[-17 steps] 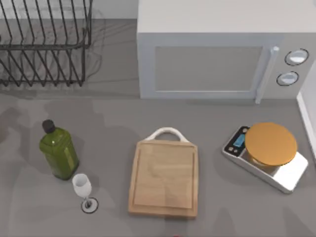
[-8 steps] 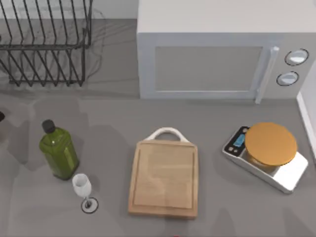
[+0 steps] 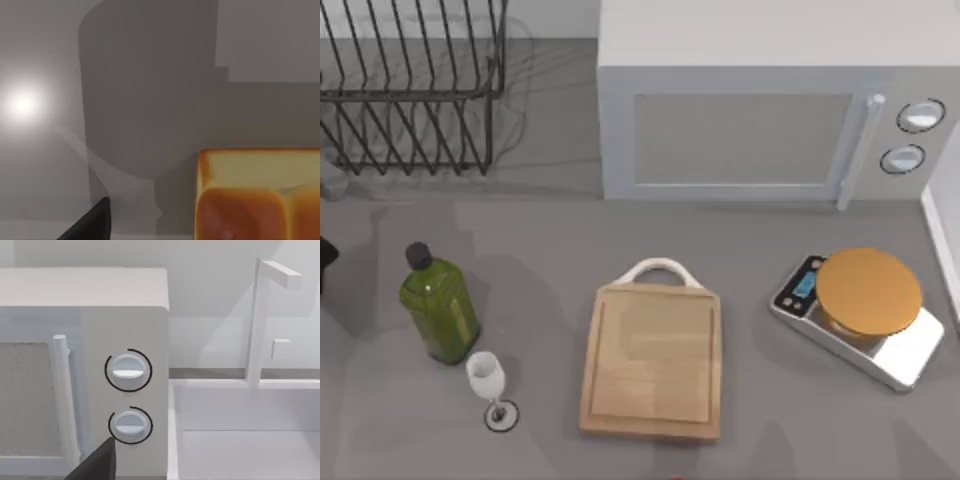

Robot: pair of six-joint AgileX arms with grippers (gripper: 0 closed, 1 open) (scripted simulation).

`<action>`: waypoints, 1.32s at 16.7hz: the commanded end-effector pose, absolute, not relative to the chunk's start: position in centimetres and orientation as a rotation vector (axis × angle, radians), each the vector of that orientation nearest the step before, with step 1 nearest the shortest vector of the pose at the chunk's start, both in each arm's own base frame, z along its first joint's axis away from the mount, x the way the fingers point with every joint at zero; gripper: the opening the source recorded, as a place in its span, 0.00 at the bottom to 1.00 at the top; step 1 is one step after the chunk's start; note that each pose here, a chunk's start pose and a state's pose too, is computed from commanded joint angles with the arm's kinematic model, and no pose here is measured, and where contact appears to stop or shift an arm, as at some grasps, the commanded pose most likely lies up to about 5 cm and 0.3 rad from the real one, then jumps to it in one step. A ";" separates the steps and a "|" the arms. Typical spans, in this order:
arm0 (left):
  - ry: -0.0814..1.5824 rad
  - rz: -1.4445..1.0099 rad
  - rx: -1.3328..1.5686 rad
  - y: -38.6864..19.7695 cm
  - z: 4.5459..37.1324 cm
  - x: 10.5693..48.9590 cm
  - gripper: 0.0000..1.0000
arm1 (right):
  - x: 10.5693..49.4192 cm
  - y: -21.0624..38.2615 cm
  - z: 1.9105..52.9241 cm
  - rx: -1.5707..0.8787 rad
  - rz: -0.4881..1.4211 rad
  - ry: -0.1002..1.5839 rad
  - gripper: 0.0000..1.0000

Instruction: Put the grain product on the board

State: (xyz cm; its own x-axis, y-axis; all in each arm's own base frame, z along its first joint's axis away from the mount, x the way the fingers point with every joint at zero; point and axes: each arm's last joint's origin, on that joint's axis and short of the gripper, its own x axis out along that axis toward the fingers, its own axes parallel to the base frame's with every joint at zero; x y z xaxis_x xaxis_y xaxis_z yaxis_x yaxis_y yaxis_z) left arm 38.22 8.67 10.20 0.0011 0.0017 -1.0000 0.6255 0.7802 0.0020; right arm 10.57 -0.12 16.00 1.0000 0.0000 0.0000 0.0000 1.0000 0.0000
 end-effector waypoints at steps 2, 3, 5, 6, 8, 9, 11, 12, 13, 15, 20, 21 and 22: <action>1.505 -0.527 0.530 8.7 10.2 38.2 0.85 | 10.6 -0.1 16.0 0.000 0.000 0.000 1.00; 1.505 -0.527 0.530 8.7 10.2 38.2 0.77 | 10.6 -0.1 16.0 0.000 0.000 0.000 1.00; 1.505 -0.527 0.530 8.7 10.2 38.2 0.62 | 10.6 -0.1 16.0 0.000 0.000 0.000 1.00; 1.505 -0.527 0.530 8.7 10.2 38.2 0.55 | 10.6 -0.1 16.0 0.000 0.000 0.000 1.00; 1.505 -0.527 0.530 8.7 10.2 38.2 0.40 | 10.6 -0.1 16.0 0.000 0.000 0.000 1.00; 1.505 -0.527 0.530 8.7 10.2 38.2 0.32 | 10.6 -0.1 16.0 0.000 0.000 0.000 1.00; 1.505 -0.527 0.530 8.7 10.2 38.2 0.17 | 10.6 -0.1 16.0 0.000 0.000 0.000 1.00; 1.505 -0.527 0.530 8.7 10.2 38.2 0.10 | 10.6 -0.1 16.0 0.000 0.000 0.000 1.00; 1.505 -0.527 0.530 8.7 10.2 38.2 0.02 | 10.6 -0.1 16.0 0.000 0.000 0.000 1.00; 1.505 -0.527 0.530 8.7 10.2 38.2 0.00 | 10.6 -0.1 16.0 0.000 0.000 0.000 1.00; 1.505 -0.527 0.530 8.7 10.2 38.2 0.00 | 10.6 -0.1 16.0 0.000 0.000 0.000 1.00; 1.505 -0.527 0.530 8.7 10.2 38.2 0.00 | 10.6 -0.1 16.0 0.000 0.000 0.000 1.00; 1.489 -0.527 0.518 8.4 11.4 38.1 0.00 | 10.6 -0.1 16.0 0.000 0.000 0.000 1.00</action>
